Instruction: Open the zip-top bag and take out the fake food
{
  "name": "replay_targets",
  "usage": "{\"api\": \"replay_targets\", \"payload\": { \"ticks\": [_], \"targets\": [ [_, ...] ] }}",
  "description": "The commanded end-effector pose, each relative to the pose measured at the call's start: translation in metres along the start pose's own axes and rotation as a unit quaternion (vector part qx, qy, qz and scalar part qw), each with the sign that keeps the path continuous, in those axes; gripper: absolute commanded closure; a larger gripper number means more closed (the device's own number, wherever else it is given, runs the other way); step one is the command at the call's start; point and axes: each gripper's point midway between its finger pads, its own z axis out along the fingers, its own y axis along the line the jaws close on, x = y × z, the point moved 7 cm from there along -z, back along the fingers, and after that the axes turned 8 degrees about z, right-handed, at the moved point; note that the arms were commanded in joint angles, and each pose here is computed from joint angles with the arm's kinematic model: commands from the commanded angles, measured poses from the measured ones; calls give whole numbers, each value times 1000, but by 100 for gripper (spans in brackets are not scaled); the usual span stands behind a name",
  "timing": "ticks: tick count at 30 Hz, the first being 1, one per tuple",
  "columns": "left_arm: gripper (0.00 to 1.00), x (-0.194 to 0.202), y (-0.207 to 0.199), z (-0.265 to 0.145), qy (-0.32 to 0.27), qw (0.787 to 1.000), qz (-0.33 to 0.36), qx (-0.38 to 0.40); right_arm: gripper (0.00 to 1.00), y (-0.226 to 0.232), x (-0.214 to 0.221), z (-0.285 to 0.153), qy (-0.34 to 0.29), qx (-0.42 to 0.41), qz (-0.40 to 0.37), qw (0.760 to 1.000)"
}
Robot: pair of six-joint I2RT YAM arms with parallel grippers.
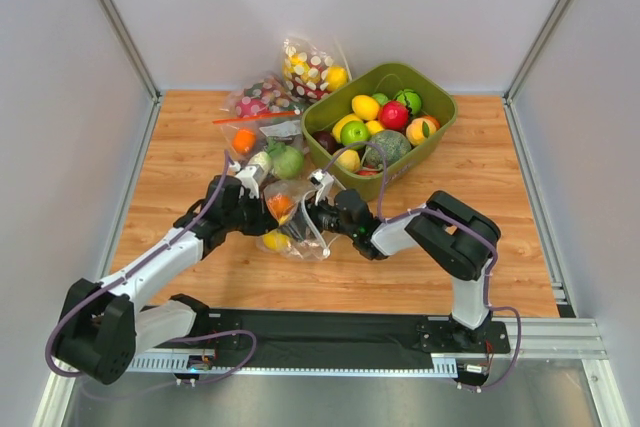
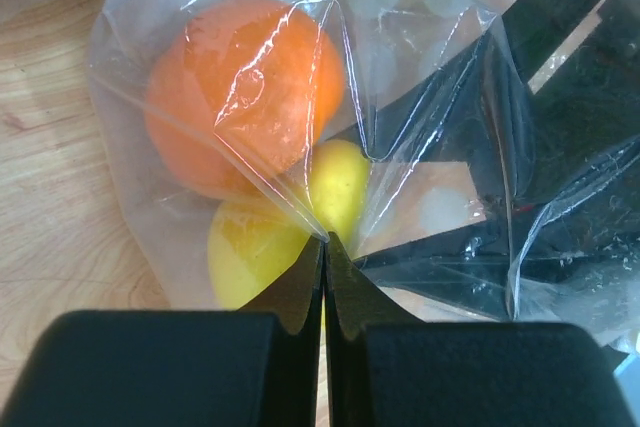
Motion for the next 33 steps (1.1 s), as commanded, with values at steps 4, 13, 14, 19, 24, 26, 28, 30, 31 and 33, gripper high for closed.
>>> {"api": "replay_targets", "payload": {
  "ticks": [4,13,14,19,24,26,28,30,31,33],
  "targets": [
    [100,7,-3,-5,3,1000,-7,16,49,13,-12,10,-40,-50,-21,998],
    [100,6,-2,-10,1,1000,-4,4,89,14,-14,1,-48,-44,-41,997],
    [100,6,-2,-10,0,1000,-2,0,90,15,-16,-2,-52,-41,-43,997],
    [100,3,2,-18,-6,1000,2,-30,91,11,-16,-17,-49,1,-59,997],
    [100,3,5,-20,-7,999,0,-48,92,10,-18,-36,-47,37,-71,996],
    [100,4,8,-19,-3,998,-2,-56,92,10,-18,-45,-49,45,-70,995],
    [100,5,8,-19,0,998,-1,-57,92,9,-16,-52,-47,53,-67,995],
    [100,4,7,-19,-1,998,-1,-57,92,11,-15,-63,-49,59,-68,995],
    [100,4,8,-19,-1,998,-1,-58,92,12,-17,-67,-51,62,-69,994],
    [100,4,8,-19,0,998,-1,-61,93,16,-20,-78,-51,70,-75,993]
  ]
}}
